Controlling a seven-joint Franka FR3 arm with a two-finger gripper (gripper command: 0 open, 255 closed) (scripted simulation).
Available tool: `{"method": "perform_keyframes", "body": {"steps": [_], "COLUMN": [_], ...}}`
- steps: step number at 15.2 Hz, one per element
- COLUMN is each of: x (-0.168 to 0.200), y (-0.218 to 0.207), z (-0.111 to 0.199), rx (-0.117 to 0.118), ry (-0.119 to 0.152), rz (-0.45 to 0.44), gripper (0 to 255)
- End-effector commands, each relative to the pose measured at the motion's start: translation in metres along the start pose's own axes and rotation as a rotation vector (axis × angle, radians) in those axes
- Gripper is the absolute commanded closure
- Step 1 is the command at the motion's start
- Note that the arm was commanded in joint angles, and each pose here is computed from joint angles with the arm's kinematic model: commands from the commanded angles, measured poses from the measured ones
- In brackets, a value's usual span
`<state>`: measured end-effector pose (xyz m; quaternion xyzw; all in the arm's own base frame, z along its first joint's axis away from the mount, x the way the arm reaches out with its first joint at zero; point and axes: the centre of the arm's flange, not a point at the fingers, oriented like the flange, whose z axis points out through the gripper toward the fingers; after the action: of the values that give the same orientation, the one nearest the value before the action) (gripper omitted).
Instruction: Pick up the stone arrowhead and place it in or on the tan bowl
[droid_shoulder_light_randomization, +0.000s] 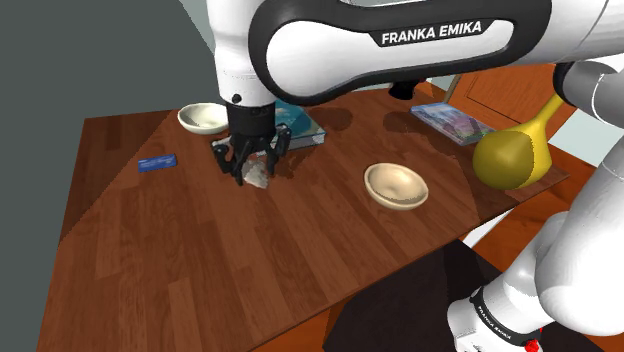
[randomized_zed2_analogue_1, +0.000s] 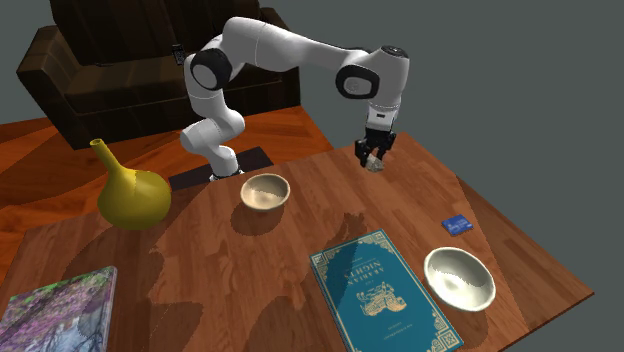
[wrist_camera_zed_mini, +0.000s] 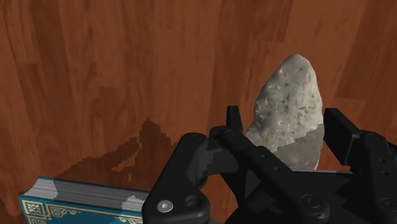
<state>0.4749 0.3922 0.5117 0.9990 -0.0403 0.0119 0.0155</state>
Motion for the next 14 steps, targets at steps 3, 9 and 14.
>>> {"method": "perform_keyframes", "body": {"steps": [3, 9, 14], "x": [-0.005, -0.028, -0.047], "y": [0.014, 0.090, 0.153], "z": [-0.010, -0.009, -0.009], "rx": [0.000, 0.000, 0.000], "ry": [0.000, 0.000, 0.000], "rz": [0.000, 0.000, 0.000], "gripper": [255, 255, 255]}}
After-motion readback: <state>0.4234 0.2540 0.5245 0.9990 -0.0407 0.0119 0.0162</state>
